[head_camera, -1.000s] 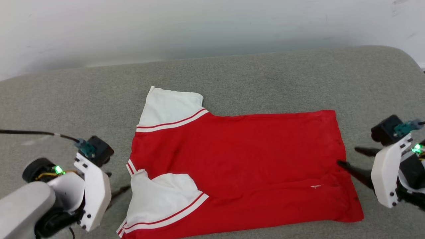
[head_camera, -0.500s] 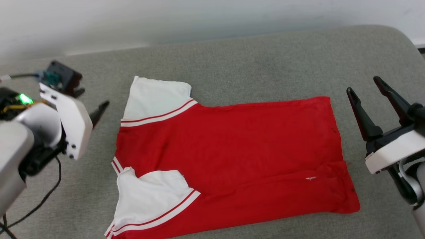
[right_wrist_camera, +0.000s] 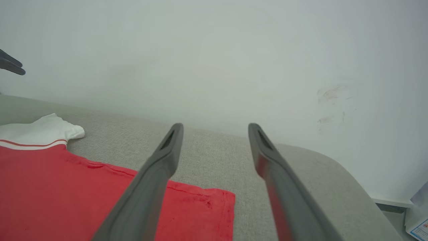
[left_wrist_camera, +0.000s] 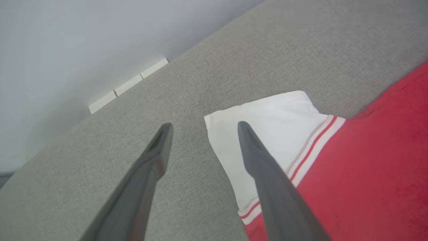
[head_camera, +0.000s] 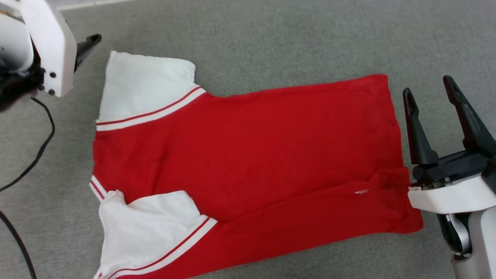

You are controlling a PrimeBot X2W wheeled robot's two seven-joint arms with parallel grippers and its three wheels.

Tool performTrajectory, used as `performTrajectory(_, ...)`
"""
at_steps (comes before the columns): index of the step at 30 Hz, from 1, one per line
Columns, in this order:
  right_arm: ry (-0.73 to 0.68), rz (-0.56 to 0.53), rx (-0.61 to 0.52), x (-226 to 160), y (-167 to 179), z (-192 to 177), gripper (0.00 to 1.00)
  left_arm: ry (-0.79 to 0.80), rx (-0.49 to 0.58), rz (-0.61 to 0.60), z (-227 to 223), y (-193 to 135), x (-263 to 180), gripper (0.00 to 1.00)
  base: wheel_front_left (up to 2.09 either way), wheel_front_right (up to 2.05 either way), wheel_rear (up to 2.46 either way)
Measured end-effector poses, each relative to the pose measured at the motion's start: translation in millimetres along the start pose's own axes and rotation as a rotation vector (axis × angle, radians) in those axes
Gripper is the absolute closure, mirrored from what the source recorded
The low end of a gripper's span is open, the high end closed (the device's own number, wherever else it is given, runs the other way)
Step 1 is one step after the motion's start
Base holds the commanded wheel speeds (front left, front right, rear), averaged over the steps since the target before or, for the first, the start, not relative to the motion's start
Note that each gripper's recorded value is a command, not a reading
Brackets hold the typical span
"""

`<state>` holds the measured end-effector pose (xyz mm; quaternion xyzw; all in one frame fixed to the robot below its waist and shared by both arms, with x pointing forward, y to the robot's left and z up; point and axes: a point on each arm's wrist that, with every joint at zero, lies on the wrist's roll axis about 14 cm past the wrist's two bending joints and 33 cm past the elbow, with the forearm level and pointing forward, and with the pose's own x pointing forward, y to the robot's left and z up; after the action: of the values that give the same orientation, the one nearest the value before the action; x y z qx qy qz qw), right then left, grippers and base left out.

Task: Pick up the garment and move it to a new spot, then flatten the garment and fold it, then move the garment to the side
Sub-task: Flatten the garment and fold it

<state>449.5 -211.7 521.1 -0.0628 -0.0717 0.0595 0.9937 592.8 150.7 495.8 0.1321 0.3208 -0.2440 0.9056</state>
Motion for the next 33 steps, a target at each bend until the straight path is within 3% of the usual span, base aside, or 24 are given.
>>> performTrajectory(8,0.064,-0.006,-0.021,4,1,-30,0.00,0.309,-0.080,-0.129,-41,-12,51,0.00,0.00,0.00,0.00)
performTrajectory(19,0.153,0.014,-0.034,14,6,-72,0.00,0.472,-0.096,-0.143,-85,-4,101,0.00,0.00,0.00,0.00)
performTrajectory(21,0.165,0.017,-0.038,14,6,-76,0.00,0.484,-0.086,-0.149,-87,-4,101,1.00,0.00,0.00,0.00)
performTrajectory(28,0.110,-0.003,-0.075,25,-7,-56,0.00,0.461,-0.059,-0.147,-80,-6,91,1.00,0.00,0.00,0.00)
performTrajectory(33,0.070,0.018,-0.174,46,-25,-19,0.00,0.410,-0.021,-0.139,-65,-10,71,1.00,0.00,0.00,0.00)
